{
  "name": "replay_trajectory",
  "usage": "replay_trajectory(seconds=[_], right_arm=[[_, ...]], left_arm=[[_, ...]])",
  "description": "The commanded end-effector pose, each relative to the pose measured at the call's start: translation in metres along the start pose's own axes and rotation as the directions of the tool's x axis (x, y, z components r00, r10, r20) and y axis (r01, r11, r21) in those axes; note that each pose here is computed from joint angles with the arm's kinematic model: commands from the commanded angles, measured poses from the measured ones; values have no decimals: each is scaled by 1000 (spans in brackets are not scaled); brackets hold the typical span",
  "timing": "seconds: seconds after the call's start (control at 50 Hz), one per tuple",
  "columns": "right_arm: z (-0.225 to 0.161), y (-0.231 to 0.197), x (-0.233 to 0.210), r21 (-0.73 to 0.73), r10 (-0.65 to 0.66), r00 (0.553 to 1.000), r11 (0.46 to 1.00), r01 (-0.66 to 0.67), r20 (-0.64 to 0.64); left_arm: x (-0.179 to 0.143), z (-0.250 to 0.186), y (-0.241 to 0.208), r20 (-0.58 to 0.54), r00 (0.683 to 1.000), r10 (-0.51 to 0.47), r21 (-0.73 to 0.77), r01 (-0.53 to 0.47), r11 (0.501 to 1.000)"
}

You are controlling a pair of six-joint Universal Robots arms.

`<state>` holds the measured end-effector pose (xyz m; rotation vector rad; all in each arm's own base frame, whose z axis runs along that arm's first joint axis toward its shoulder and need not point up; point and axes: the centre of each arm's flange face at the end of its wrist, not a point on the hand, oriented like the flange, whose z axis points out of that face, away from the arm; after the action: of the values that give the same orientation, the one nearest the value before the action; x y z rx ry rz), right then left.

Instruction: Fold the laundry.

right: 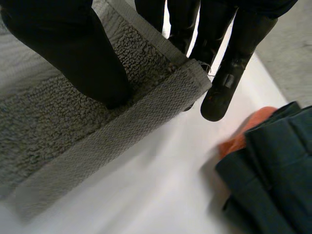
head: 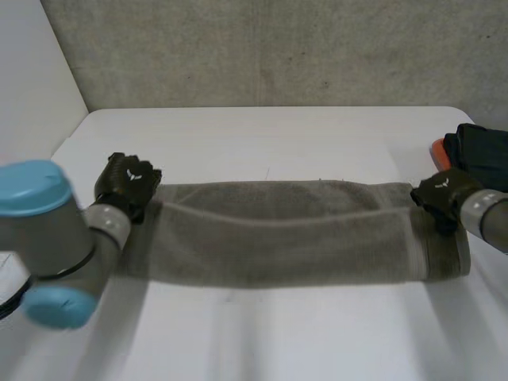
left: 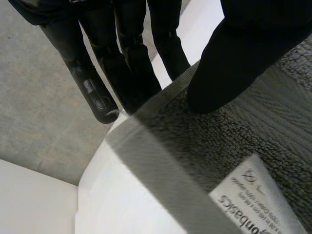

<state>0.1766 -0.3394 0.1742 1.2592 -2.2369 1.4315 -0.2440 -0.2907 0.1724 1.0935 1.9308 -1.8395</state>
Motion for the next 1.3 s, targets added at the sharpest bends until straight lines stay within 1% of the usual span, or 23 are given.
replay_trajectory(seconds=[0.02,0.04,0.18,0.26,0.34,0.44,0.5,0.54,0.6,0.64,0.68,0.7,0.74,0.76,0.78,0.82,0.84,0.86,0.92,0.94,1.0,1.1,1.3], right_arm=[[47,-7,9,60,-41,991,997,50,-130],[56,-11,12,87,-46,986,994,61,-161],[90,-21,15,163,-63,967,981,106,-248],[108,-27,11,191,-69,956,973,128,-285],[122,-24,1,199,-92,952,968,154,-292],[130,-26,3,218,-85,924,960,176,-372],[121,-35,9,246,-64,913,953,175,-402],[111,-40,12,260,-46,913,952,163,-405],[82,-49,22,297,23,918,949,104,-396],[56,-56,25,328,87,924,944,43,-372],[40,-59,25,348,122,930,938,6,-346],[33,-58,23,351,136,936,936,-13,-326],[15,-53,19,336,157,951,940,-62,-264],[10,-50,18,325,162,956,943,-76,-247],[0,-40,17,284,177,964,952,-116,-199],[-5,-33,16,249,184,968,958,-139,-169],[-8,-29,14,225,188,970,963,-151,-152],[-11,-21,10,174,197,974,969,-175,-116],[-16,-11,3,98,212,975,974,-205,-70],[-18,-5,-3,60,223,974,973,-221,-38],[-17,4,-8,29,236,972,971,-235,-21],[10,30,-16,16,234,971,972,-234,-46],[40,47,-22,45,224,972,974,-221,-76]], left_arm=[[8,59,6,77,997,6,-11,-5,1000],[11,71,7,85,996,6,0,-6,1000],[17,120,10,141,990,5,69,-15,997],[23,135,12,150,989,1,98,-16,995],[28,141,13,137,991,3,129,-21,991],[34,139,7,135,991,-1,158,-21,987],[33,131,-3,141,990,-8,168,-16,986],[24,120,-13,156,988,-18,165,-8,986],[19,106,-15,153,988,-18,142,-4,990],[20,87,-16,132,991,-23,123,6,992],[17,72,-24,120,992,-41,129,25,991],[13,56,-31,107,992,-73,139,58,989],[13,40,-35,86,989,-117,144,104,984],[12,26,-38,68,983,-168,152,156,976],[11,19,-39,59,979,-194,157,183,970],[11,8,-40,42,969,-244,158,235,959],[11,-2,-40,21,957,-290,159,283,946],[12,-6,-40,8,950,-311,157,306,939],[17,-19,-40,-39,926,-375,157,377,913],[19,-21,-38,-46,921,-386,155,388,908],[21,-21,-33,-46,909,-415,157,416,896],[21,-18,-29,-31,911,-412,178,411,894],[29,-16,-21,-39,912,-407,154,408,900]])
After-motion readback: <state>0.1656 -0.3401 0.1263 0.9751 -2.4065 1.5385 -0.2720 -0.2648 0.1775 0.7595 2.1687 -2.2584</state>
